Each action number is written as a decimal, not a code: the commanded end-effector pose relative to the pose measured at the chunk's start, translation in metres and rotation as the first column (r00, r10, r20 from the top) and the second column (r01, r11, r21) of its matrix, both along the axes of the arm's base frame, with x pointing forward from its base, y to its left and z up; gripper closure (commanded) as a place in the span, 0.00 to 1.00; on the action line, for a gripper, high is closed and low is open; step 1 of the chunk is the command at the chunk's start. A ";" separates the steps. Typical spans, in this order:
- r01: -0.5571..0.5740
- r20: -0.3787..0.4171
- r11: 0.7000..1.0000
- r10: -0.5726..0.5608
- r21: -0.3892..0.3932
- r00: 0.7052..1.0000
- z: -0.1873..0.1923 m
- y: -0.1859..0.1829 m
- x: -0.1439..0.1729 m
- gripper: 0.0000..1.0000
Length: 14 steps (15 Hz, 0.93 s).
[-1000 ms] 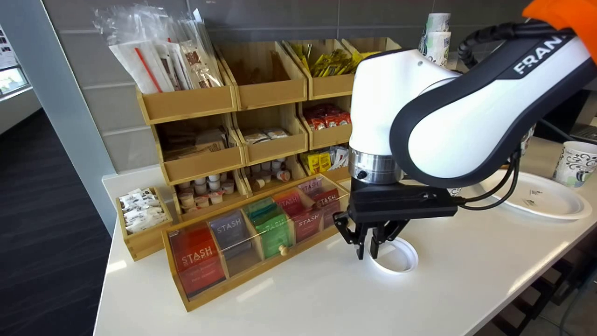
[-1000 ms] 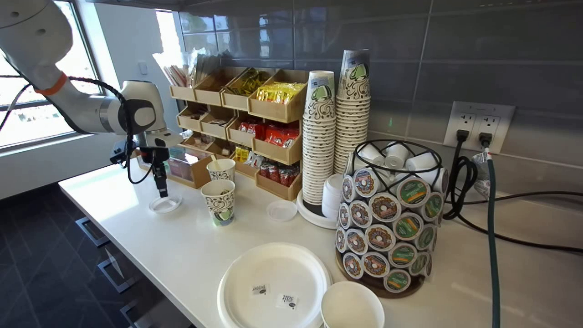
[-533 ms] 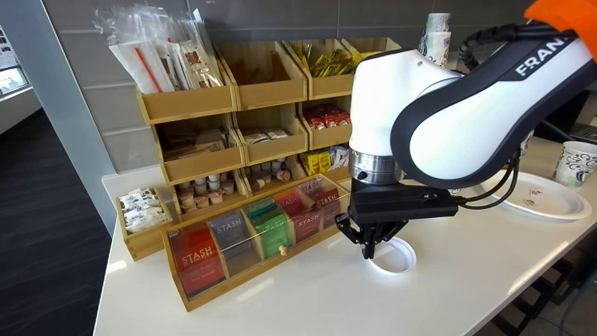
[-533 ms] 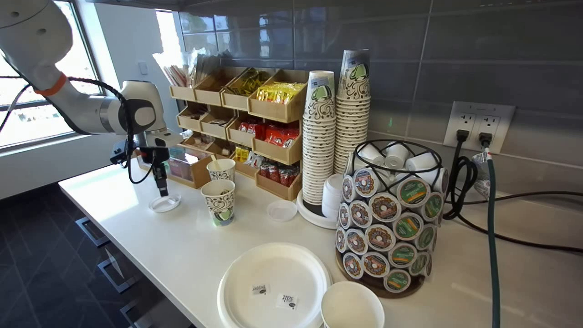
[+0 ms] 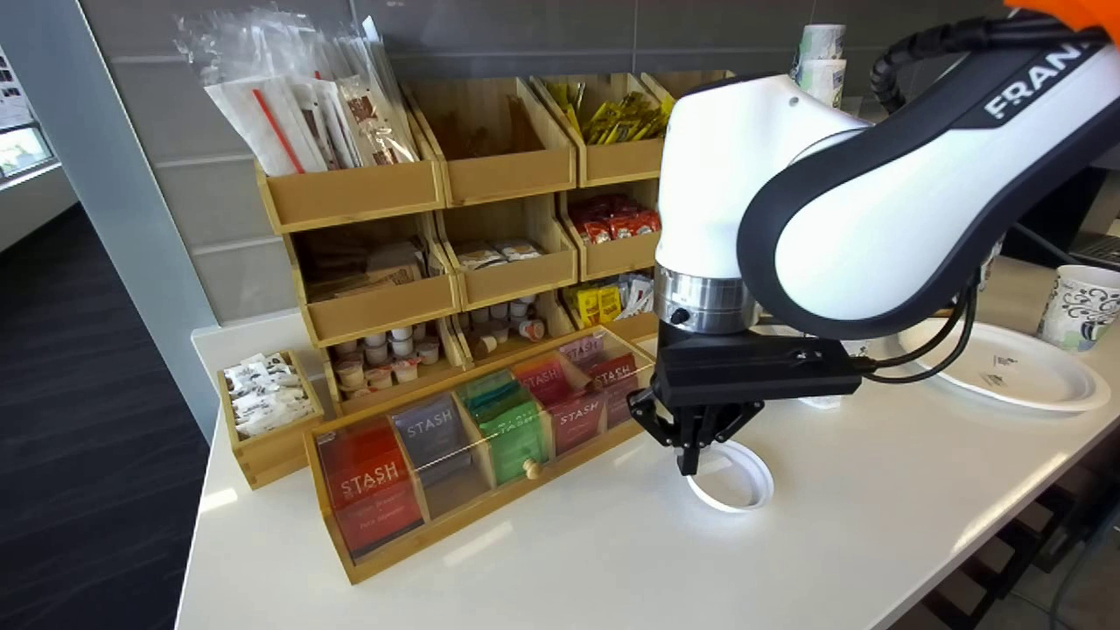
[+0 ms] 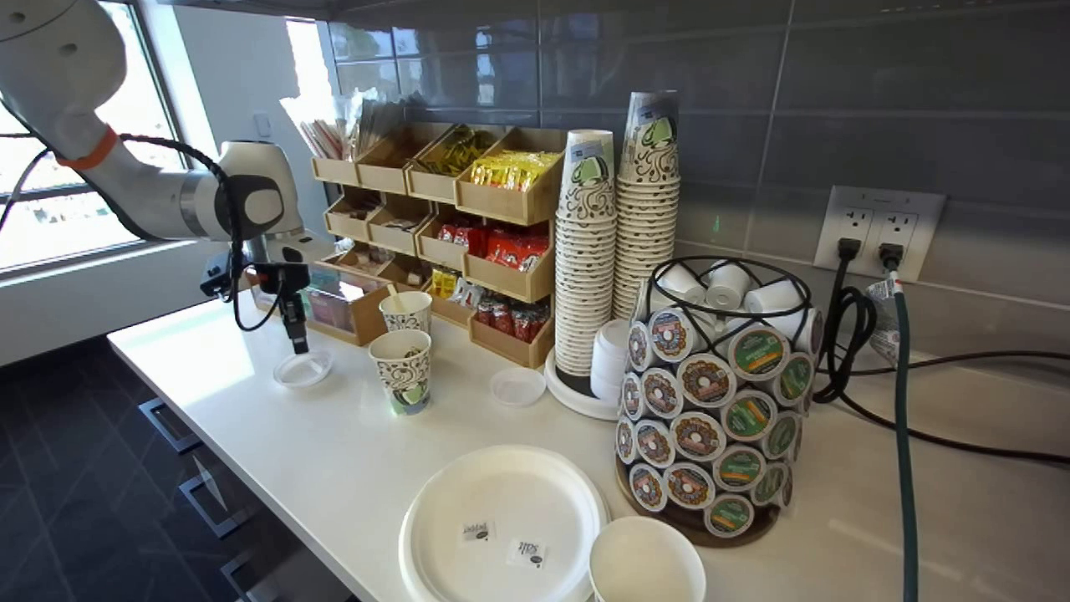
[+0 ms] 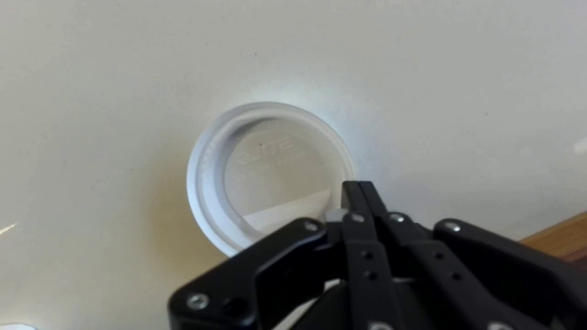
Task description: Pick up the paper cup lid and place it upside down on the paper cup to the right
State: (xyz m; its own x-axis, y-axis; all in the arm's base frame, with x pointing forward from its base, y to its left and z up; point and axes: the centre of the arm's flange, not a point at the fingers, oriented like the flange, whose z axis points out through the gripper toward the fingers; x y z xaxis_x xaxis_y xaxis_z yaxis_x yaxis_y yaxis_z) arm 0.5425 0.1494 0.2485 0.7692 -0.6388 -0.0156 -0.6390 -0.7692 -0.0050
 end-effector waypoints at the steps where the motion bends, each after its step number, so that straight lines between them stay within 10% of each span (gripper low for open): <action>1: 0.025 0.021 1.000 -0.025 -0.012 0.999 0.035 -0.006 -0.019 1.00; 8: 0.129 0.080 0.991 -0.126 -0.031 0.989 0.083 -0.034 -0.055 1.00; 14: 0.086 -0.013 0.963 -0.092 -0.254 0.996 0.131 -0.053 -0.068 1.00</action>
State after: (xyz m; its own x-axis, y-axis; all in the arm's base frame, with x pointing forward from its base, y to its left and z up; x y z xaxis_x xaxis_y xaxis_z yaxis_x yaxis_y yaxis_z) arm 0.4870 0.1005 0.3514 0.6915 -0.7132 0.1150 -0.7223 -0.6853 0.0931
